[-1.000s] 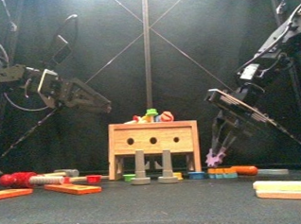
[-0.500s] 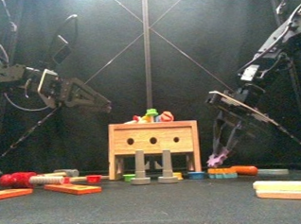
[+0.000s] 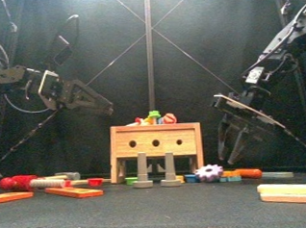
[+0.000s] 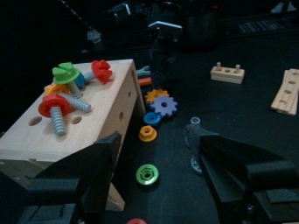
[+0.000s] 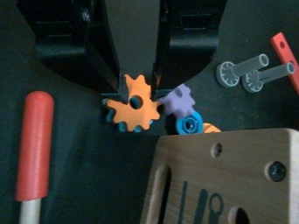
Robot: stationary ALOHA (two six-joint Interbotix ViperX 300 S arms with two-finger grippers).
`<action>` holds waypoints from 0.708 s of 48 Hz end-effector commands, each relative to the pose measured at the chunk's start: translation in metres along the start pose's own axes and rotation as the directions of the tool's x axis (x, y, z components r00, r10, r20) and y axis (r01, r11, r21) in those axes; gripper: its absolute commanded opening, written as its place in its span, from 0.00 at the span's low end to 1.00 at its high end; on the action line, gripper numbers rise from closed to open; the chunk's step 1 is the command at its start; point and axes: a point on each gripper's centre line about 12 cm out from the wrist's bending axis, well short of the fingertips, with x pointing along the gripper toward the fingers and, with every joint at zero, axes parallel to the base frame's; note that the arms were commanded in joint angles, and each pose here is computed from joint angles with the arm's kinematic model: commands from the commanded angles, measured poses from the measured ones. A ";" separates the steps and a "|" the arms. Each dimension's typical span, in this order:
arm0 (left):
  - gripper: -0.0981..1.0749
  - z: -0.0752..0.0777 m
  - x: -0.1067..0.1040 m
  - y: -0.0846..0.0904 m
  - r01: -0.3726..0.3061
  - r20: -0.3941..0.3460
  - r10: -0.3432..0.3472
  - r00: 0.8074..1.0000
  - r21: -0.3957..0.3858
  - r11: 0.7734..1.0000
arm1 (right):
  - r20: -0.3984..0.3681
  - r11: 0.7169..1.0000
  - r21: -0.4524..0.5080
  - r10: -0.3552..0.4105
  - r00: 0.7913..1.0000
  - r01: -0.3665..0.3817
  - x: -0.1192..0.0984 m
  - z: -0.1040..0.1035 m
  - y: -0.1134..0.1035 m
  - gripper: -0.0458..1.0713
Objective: Stack purple gear on blue and orange gear
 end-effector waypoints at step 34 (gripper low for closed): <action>0.89 0.004 0.002 0.001 -0.006 0.016 0.006 1.000 -0.001 1.000 | 0.053 0.921 -0.390 0.039 0.998 -0.015 0.004 -0.039 0.073 0.67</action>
